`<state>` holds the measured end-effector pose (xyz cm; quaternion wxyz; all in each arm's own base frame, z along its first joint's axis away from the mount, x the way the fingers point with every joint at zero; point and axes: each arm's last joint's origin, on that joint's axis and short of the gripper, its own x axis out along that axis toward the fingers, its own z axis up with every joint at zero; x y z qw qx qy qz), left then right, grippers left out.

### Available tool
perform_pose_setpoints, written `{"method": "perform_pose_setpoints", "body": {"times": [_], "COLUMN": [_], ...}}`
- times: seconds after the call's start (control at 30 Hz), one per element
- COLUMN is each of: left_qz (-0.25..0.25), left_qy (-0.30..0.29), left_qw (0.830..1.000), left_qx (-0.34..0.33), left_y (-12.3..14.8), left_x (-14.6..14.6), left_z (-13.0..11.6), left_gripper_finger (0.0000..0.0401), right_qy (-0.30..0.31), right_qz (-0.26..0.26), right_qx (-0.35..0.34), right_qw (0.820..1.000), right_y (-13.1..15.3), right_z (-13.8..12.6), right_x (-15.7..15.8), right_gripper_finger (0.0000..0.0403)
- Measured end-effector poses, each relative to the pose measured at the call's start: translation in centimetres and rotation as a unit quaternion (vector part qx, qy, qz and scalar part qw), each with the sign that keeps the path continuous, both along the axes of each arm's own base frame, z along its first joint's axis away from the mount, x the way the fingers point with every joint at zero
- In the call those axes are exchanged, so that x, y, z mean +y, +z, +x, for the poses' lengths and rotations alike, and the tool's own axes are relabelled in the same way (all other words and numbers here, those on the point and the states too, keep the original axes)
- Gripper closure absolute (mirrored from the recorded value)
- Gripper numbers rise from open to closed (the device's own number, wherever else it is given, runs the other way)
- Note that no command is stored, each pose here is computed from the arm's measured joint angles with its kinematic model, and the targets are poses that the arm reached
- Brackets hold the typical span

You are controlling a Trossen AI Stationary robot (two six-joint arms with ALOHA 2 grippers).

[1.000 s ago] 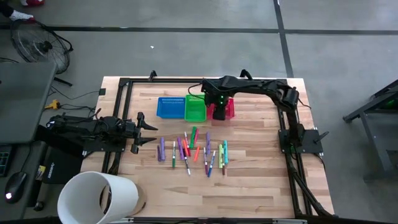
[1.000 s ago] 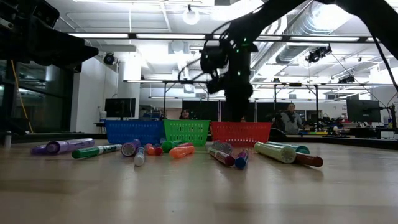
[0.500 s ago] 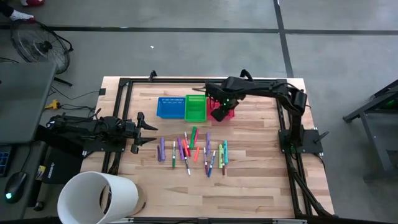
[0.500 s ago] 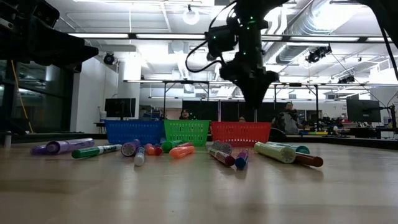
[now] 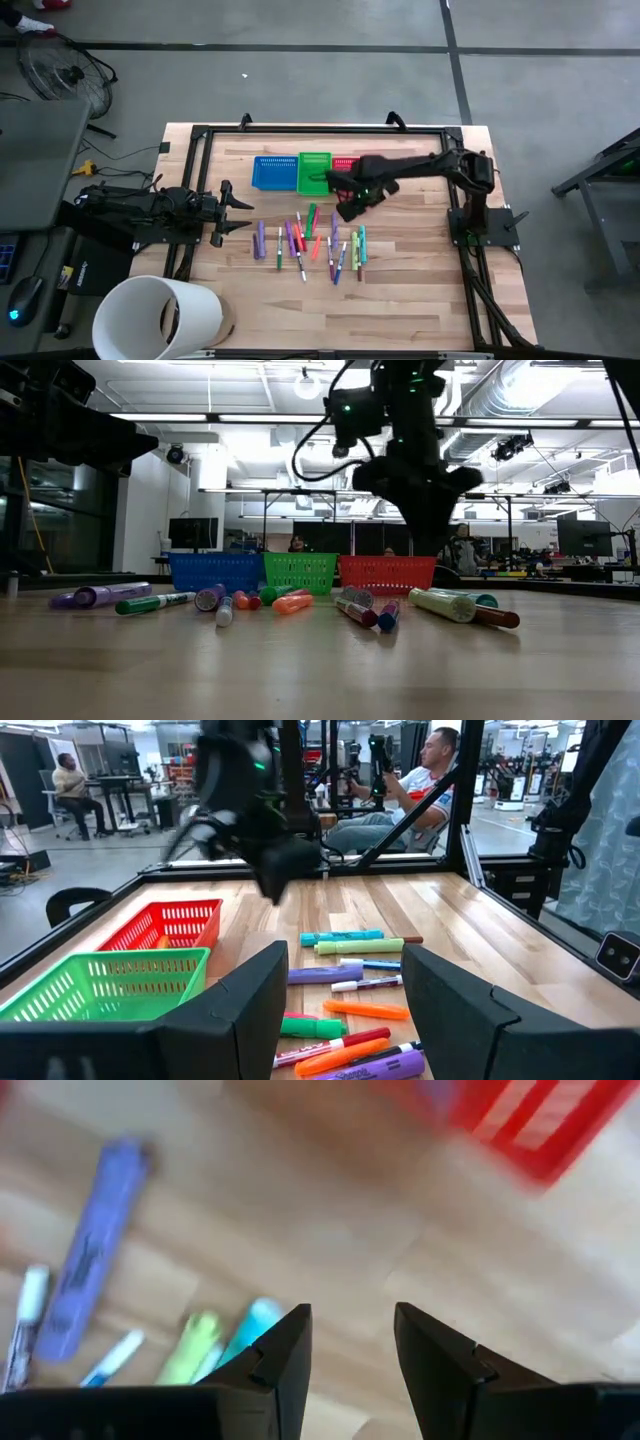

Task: Pick & Place Markers
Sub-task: Put the light blue highlighter into the green bin

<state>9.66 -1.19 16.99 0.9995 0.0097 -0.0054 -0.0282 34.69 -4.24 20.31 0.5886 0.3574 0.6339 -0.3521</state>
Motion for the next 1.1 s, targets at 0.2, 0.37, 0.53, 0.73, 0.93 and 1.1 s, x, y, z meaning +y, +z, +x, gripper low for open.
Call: {"method": "perform_pose_setpoints", "body": {"times": [0.2,0.37,0.53,0.73,0.93,1.1], "left_qz": [0.0,0.0,0.0,0.0,0.0,0.0], "left_qy": [0.0,0.0,0.0,0.0,0.0,0.0], "left_qw": [1.0,1.0,1.0,1.0,1.0,1.0], "left_qx": [0.0,0.0,0.0,0.0,0.0,0.0], "left_y": [0.0,0.0,0.0,0.0,0.0,0.0], "left_x": [0.0,0.0,0.0,0.0,0.0,0.0], "left_z": [0.0,0.0,0.0,0.0,0.0,0.0], "left_gripper_finger": [0.0206,0.0206,0.0206,0.0206,0.0206,0.0206], "right_qy": [-0.054,-0.074,-0.083,-0.088,-0.098,-0.108], "right_qz": [0.022,0.021,0.022,0.018,0.019,0.019], "right_qx": [-0.013,-0.02,-0.037,-0.04,-0.043,-0.039], "right_qw": [0.998,0.997,0.996,0.995,0.994,0.993], "right_y": [-2.5,-3.5,-3.6,-3.9,-4.3,-4.9], "right_z": [-1.1,-1.2,-0.9,-0.7,-0.4,-0.4], "right_x": [2.9,3.8,4.0,4.1,4.0,4.1], "right_gripper_finger": [0.0269,0.0269,0.0269,0.0269,0.0269,0.0269]}}
